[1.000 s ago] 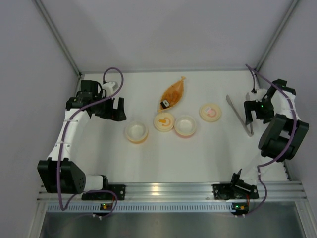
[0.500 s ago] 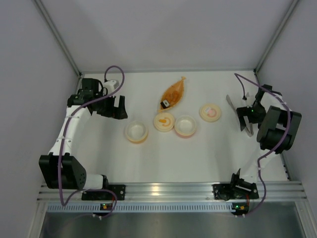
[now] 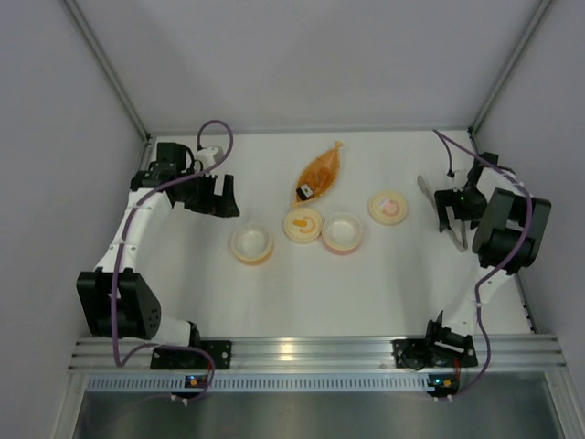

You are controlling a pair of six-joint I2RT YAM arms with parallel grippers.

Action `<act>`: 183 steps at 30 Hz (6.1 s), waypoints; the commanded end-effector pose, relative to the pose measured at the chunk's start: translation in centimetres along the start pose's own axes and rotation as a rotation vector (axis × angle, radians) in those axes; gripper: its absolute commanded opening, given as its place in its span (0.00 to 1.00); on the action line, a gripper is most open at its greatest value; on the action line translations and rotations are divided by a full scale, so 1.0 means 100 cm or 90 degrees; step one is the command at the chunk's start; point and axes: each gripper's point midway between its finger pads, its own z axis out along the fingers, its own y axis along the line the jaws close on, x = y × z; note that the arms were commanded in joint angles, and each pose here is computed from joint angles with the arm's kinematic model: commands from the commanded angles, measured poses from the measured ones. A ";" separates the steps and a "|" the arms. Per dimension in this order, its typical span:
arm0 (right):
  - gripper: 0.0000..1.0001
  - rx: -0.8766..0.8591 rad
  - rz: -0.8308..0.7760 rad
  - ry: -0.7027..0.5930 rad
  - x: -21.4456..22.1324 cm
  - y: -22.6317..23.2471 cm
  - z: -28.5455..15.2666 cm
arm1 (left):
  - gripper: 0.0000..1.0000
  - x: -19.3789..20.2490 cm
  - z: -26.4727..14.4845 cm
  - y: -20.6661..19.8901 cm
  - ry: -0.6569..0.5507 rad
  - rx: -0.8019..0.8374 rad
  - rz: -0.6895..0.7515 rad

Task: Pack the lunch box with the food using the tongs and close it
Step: Pick up the clamp at the center of the board, then pick up the fake food from the plate.

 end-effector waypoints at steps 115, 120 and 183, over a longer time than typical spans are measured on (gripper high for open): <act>0.48 -0.151 -0.130 -0.304 -0.169 0.323 -0.149 | 0.98 -0.016 -0.033 0.022 -0.042 -0.064 -0.069; 0.48 -0.158 -0.130 -0.283 -0.161 0.327 -0.139 | 0.98 -0.015 -0.030 0.024 -0.042 -0.066 -0.068; 0.00 -0.242 -0.250 -0.393 -0.138 0.313 -0.225 | 0.98 -0.022 -0.037 0.027 -0.072 -0.072 -0.075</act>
